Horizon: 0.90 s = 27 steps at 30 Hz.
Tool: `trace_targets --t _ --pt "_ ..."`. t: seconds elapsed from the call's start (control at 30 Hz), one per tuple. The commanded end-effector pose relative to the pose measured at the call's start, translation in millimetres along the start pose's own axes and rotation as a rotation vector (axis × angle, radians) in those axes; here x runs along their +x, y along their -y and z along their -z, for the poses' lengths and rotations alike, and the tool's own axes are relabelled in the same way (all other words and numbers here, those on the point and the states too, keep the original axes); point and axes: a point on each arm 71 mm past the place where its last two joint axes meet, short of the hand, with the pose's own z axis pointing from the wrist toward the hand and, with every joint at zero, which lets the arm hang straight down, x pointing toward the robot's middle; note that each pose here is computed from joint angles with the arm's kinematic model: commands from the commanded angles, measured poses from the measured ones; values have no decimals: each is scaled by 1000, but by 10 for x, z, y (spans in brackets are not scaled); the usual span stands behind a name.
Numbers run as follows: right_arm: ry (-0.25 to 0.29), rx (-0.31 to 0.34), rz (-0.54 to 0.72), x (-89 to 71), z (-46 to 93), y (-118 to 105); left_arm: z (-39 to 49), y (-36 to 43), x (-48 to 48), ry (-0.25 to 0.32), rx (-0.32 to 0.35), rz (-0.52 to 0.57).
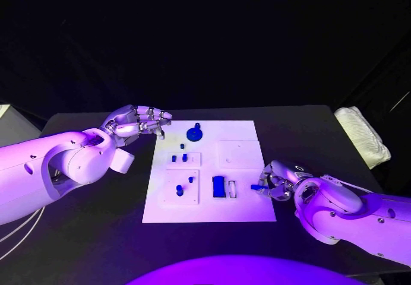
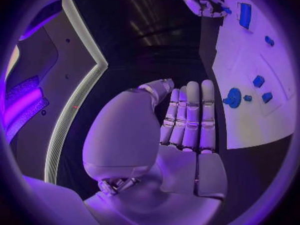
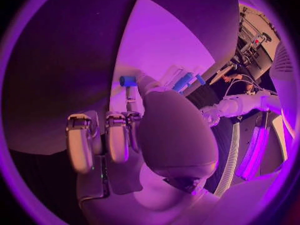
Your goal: Assemble the parts on the task board
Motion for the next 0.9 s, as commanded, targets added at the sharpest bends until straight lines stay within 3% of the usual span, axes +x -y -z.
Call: trace_targets --t 0.03,0.2,0.33,0.73,0.9 --pt "-1 16 -85 -60 23 -65 -5 10 24 -15 8 9" --pt "4 21 -229 -165 42 -176 -8 10 30 -16 8 9" --pt "-21 45 -320 -163 33 -227 -10 11 36 -17 9 9" --pt "-136 102 -434 100 -16 -350 -13 15 63 -25 10 11" --pt "-158 110 -446 175 -31 -388 -13 15 67 -27 9 12"
